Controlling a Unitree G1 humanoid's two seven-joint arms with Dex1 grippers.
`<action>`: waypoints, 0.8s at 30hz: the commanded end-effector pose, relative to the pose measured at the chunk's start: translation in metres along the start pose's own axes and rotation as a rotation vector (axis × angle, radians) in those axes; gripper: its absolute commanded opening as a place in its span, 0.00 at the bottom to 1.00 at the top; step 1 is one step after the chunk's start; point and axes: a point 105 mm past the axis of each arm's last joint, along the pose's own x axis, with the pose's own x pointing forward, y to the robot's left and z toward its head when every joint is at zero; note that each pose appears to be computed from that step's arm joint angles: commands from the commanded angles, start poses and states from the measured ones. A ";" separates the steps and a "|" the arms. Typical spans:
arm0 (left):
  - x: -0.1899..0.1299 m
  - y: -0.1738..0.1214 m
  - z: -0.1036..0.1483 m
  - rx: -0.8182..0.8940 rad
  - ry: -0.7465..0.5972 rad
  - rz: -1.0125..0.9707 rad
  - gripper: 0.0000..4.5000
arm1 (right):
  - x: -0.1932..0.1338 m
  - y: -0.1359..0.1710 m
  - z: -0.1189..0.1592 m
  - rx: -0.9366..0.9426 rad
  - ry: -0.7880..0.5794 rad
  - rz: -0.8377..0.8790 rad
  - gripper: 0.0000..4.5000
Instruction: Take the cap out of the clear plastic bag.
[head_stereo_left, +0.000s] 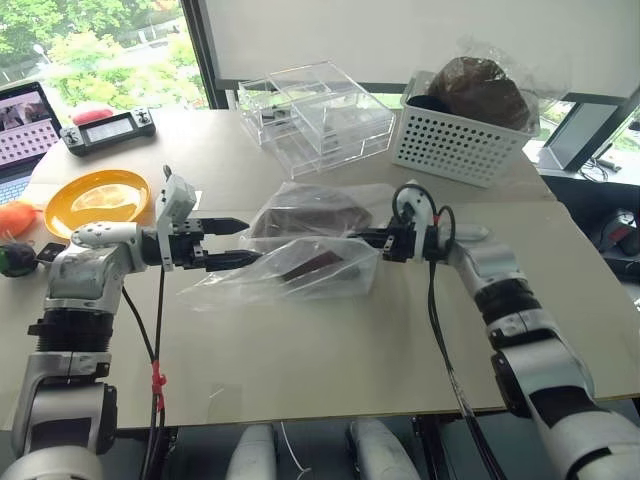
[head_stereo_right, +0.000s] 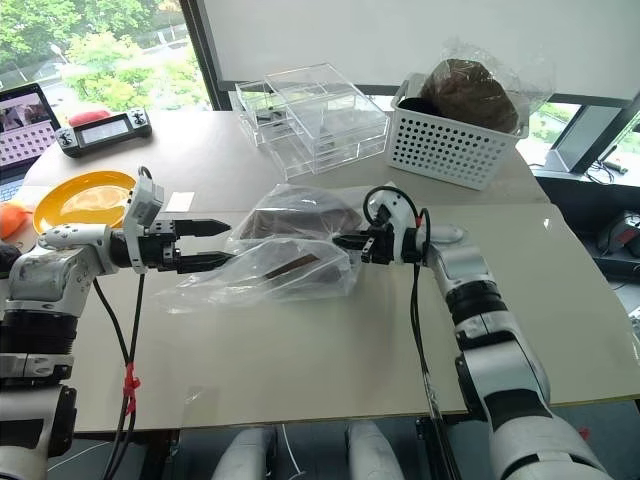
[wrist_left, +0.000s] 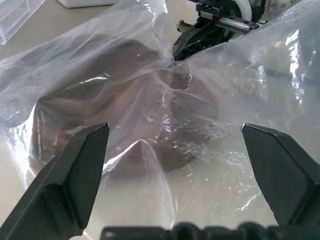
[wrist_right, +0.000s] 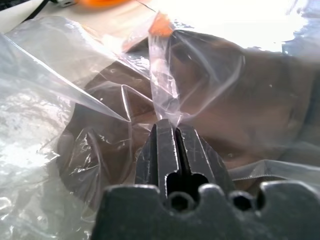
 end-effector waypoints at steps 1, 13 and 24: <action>-0.005 -0.004 0.009 0.033 -0.011 0.007 1.00 | 0.007 -0.006 -0.004 -0.068 0.064 -0.028 0.00; -0.008 -0.007 0.007 0.022 -0.007 0.013 1.00 | -0.011 -0.034 -0.018 -0.045 0.158 -0.233 0.46; 0.000 -0.003 0.006 0.024 -0.016 0.004 1.00 | -0.060 -0.006 0.018 -0.092 0.064 -0.071 0.67</action>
